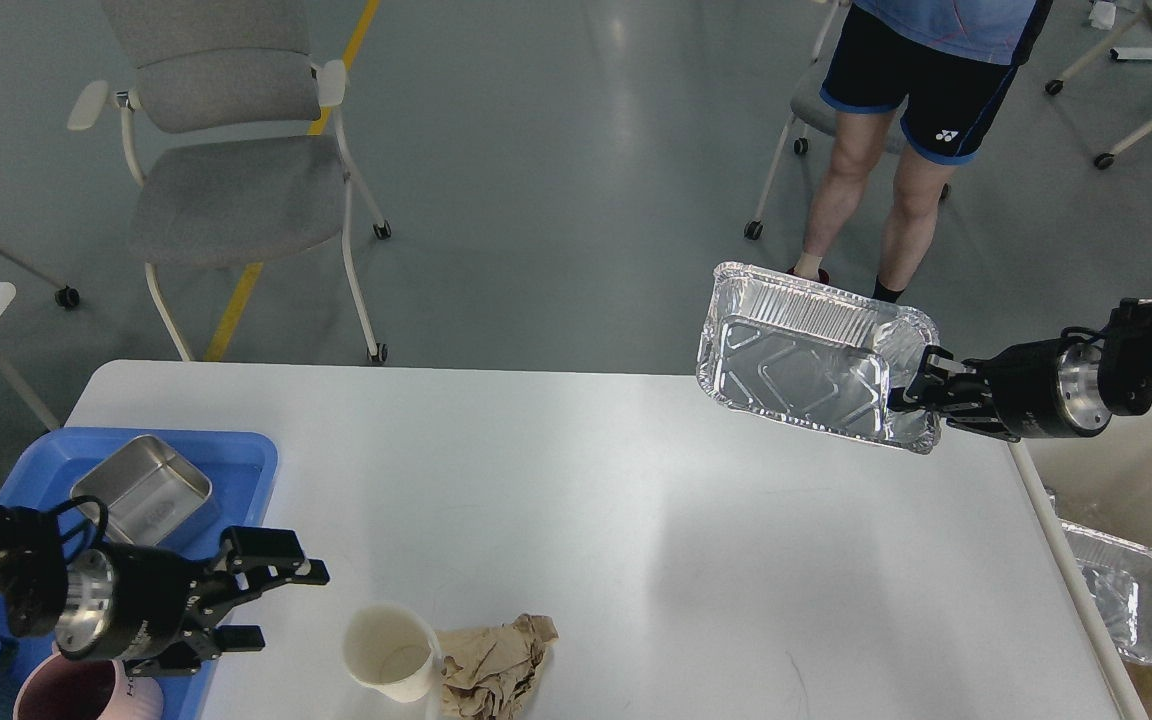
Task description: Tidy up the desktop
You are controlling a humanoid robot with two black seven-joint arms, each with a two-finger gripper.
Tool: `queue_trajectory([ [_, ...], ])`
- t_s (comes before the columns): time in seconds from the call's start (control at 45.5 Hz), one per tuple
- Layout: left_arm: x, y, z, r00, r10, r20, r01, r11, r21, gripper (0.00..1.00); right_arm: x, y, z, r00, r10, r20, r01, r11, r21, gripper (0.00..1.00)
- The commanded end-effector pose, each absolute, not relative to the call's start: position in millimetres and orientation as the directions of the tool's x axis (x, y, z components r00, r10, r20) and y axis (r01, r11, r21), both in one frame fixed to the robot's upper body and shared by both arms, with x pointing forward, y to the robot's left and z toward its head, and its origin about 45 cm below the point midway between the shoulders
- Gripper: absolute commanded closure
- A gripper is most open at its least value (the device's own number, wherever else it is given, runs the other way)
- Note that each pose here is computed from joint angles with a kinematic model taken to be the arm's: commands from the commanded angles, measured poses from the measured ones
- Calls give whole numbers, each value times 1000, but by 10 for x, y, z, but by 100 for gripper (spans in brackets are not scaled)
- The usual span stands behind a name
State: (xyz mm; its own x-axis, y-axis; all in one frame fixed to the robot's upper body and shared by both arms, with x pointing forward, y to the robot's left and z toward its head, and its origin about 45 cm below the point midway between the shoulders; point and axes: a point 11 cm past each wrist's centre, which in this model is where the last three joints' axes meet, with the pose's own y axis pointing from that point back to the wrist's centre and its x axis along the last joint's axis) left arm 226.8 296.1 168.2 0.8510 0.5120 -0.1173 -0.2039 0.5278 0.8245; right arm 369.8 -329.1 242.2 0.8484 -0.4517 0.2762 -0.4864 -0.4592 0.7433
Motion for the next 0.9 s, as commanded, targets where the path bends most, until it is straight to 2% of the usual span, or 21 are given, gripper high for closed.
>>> queue_trajectory([
  [0.0, 2183, 2747, 1469, 882, 457, -117, -161, 525, 836, 7, 3679, -3307, 2400, 846, -460, 269, -486, -461, 743, 100],
  [0.132, 2115, 2773, 1309, 884, 450, -125, -132, 496, 858, 8, 3680, -3333, 2408, 843, -465, 271, -491, -457, 742, 100],
  [0.22, 2144, 2811, 1251, 875, 471, -109, -147, 475, 868, 9, 3666, -3333, 2382, 844, -465, 266, -486, -456, 745, 100],
  [0.373, 2229, 2733, 1083, 852, 520, -64, -200, 437, 877, 21, 3666, -3327, 2371, 844, -465, 265, -486, -457, 745, 100],
  [0.439, 2221, 2624, 1033, 858, 510, -67, -197, 447, 873, 32, 3666, -3322, 2366, 845, -465, 264, -485, -457, 745, 100],
  [0.527, 2195, 2502, 991, 869, 489, -74, -186, 460, 868, 53, 3670, -3325, 2377, 844, -465, 266, -487, -457, 744, 100],
  [0.549, 2181, 2477, 978, 871, 486, -78, -179, 462, 869, 64, 3667, -3333, 2375, 844, -465, 266, -486, -456, 746, 100],
  [0.571, 2167, 2470, 968, 871, 484, -82, -173, 460, 871, 69, 3667, -3333, 2375, 844, -465, 266, -486, -455, 746, 100],
  [0.725, 2118, 2503, 934, 873, 480, -90, -145, 431, 891, 97, 3664, -3341, 2372, 843, -467, 267, -487, -453, 746, 100],
  [0.878, 2114, 2560, 944, 879, 471, -77, -137, 404, 905, 100, 3668, -3328, 2372, 844, -466, 266, -487, -456, 745, 100],
])
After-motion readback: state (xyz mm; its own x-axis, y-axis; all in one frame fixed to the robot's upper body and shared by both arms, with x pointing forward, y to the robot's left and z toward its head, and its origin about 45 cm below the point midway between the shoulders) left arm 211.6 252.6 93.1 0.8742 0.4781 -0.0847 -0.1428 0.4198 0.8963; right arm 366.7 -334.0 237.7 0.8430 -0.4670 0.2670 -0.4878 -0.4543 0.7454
